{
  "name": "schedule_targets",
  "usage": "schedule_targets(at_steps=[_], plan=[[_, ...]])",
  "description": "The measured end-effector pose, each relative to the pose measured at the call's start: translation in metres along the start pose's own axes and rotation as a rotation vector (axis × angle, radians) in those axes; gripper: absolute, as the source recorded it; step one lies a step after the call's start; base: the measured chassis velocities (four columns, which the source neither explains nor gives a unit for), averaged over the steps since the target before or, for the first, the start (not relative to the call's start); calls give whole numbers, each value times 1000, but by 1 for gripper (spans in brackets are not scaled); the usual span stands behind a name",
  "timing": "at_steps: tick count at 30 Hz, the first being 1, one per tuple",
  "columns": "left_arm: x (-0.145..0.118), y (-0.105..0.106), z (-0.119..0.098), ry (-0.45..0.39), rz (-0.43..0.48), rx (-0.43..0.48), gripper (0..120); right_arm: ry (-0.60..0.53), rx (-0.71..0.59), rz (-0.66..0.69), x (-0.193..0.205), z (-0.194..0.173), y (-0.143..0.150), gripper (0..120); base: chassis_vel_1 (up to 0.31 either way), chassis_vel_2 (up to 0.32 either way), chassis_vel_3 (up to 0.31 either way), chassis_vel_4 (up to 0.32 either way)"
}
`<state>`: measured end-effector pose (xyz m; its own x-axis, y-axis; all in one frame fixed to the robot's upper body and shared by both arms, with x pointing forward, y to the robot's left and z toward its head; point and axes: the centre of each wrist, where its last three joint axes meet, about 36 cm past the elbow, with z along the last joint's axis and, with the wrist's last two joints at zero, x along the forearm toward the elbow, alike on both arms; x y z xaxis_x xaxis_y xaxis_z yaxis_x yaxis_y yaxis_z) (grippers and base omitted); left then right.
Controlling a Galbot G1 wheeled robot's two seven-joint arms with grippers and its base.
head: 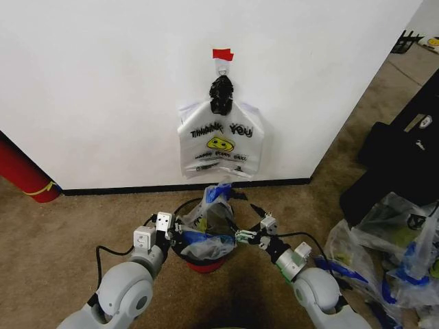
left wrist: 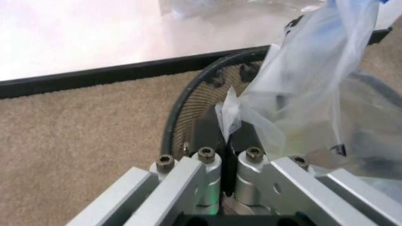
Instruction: Pick up the garbage bag from the wall and place it over the trash bin.
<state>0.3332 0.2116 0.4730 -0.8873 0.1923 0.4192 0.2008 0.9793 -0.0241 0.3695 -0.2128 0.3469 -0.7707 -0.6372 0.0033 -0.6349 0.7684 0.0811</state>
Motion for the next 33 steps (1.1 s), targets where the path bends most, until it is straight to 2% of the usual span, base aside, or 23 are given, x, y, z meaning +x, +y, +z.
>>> schedule_targets(at_steps=[12, 22, 29, 33], plan=[[4, 7, 5, -1, -43, 1, 0, 25, -89, -14, -37, 3, 3, 100, 0, 0, 0, 0], [3, 1, 11, 11, -38, -1, 0, 149, -187, 10, -55, 0, 13, 100, 0, 0, 0, 0], [3, 0, 12, 13, -37, -3, 0, 220, -243, 59, -63, -8, 27, 84, 0, 0, 0, 0], [3, -2, 14, 16, -36, 1, 0, 310, -276, 134, -66, -20, 37, 67, 0, 0, 0, 0]])
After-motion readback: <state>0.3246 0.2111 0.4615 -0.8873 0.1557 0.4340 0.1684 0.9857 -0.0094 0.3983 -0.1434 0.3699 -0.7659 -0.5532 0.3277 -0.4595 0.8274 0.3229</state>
